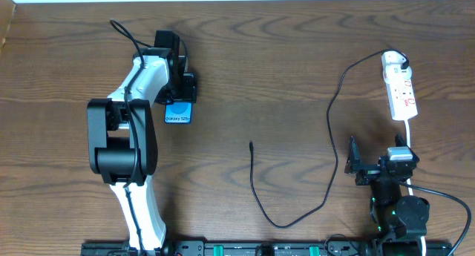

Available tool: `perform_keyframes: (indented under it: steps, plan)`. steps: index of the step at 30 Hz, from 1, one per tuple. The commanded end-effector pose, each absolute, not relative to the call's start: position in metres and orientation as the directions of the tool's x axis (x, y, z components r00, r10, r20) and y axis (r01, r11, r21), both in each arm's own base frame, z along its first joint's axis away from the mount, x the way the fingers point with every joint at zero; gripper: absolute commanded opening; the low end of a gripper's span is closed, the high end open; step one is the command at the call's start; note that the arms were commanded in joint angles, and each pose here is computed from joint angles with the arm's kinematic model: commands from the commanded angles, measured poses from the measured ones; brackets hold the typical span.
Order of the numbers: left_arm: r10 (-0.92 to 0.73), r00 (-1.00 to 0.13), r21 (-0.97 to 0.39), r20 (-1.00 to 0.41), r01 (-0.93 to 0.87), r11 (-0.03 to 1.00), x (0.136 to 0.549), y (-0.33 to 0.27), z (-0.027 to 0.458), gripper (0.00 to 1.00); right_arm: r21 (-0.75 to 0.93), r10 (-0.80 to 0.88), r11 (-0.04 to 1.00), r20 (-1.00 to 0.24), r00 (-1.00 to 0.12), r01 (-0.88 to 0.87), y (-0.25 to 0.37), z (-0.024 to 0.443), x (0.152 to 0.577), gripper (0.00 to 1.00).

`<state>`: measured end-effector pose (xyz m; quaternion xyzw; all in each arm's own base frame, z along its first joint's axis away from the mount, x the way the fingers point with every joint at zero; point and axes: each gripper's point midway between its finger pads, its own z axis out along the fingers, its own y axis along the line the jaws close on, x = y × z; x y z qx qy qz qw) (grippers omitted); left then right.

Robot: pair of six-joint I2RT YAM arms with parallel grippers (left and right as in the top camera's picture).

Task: Plug charger to phone and switch on socket
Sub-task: 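Lower the left gripper and close its fingers on the phone's sides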

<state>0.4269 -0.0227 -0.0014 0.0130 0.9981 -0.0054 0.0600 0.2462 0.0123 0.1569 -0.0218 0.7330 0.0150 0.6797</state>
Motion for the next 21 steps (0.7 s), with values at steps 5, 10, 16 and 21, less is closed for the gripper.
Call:
perform_keyframes:
  steps: [5, 10, 16, 21]
  plan:
    - [0.037, -0.998, 0.002, -0.046, 0.037, 0.999, 0.408, -0.021, -0.021, 0.08, -0.001, -0.005, 0.998, -0.997, -0.076, -0.056, 0.014, 0.156, 0.246, 0.99]
    - [0.037, -0.997, 0.002, -0.060, 0.037, 0.999, 0.414, -0.021, -0.012, 0.07, -0.001, -0.005, 0.998, -0.997, -0.076, -0.056, 0.014, 0.156, 0.246, 0.99]
    - [0.037, -0.993, 0.002, -0.114, 0.037, 0.999, 0.425, -0.021, 0.010, 0.07, -0.001, -0.005, 0.998, -0.997, -0.076, -0.056, 0.014, 0.156, 0.246, 0.99]
    - [0.037, -0.986, 0.001, -0.161, 0.037, 0.999, 0.430, -0.022, 0.030, 0.08, -0.001, -0.005, 0.998, -0.997, -0.076, -0.056, 0.014, 0.156, 0.246, 0.99]
